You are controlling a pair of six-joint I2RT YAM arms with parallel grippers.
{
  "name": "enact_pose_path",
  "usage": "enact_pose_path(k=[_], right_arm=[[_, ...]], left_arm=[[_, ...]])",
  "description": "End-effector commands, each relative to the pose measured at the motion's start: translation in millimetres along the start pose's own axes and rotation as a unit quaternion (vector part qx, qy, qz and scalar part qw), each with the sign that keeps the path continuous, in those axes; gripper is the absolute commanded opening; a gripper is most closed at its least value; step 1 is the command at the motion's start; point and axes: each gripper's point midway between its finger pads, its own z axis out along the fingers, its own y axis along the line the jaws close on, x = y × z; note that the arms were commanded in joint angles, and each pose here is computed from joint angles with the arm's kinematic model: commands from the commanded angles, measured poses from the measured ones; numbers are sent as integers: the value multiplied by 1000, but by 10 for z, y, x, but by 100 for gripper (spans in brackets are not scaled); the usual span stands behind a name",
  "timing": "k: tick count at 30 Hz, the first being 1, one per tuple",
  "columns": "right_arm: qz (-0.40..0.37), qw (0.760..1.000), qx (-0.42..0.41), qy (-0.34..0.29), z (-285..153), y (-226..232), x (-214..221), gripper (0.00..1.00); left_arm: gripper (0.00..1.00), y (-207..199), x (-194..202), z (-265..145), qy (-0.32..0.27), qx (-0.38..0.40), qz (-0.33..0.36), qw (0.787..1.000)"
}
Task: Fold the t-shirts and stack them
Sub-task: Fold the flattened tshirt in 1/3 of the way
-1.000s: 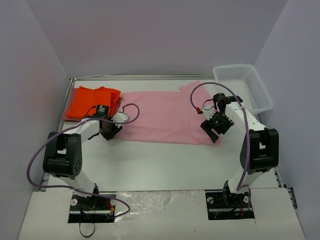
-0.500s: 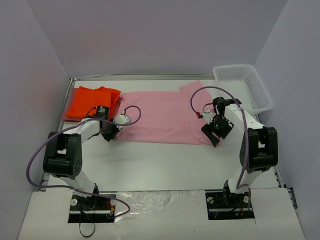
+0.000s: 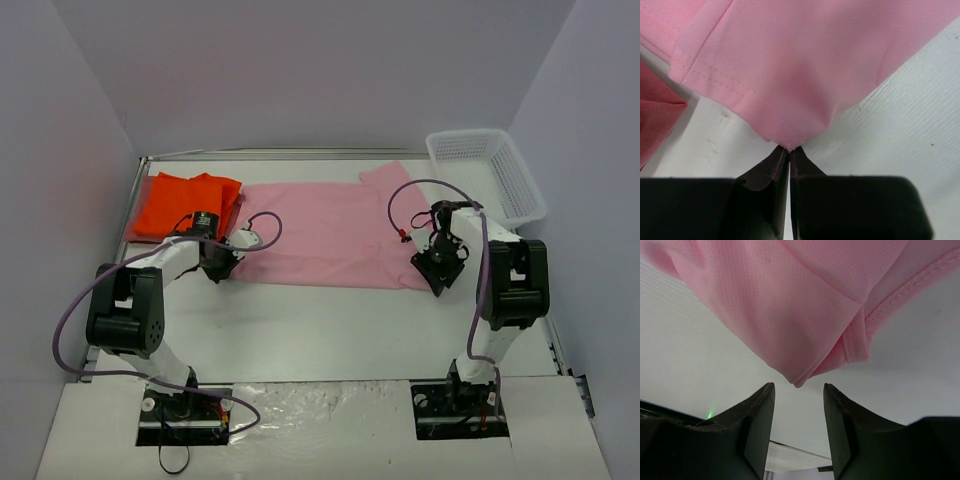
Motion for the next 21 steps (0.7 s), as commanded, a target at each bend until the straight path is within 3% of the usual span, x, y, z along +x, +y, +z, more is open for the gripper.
enact_pose_path(k=[1,8,11,14,16,21], right_arm=[[-2,1000,-19,12,25,53,56,39],[-2,999,-32,12,87,53,0,39],[0,999,-33,8,99,47,-31,34],[0,1000,-26,10,103,15,-30,12],[1,1000,-21,10,88,-2,-28,4],[11,1000,-2,6,5,-116,16,0]], left_arm=[[2,-8,-86,-99,-14,2,11,1000],[2,-9,-76,-88,-11,3,11,1000],[3,-13,-79,-87,-11,3,12,1000],[2,-10,-76,-92,-11,3,12,1000],[3,-11,-69,-85,-10,3,11,1000],[2,-28,-68,-115,-10,5,15,1000]])
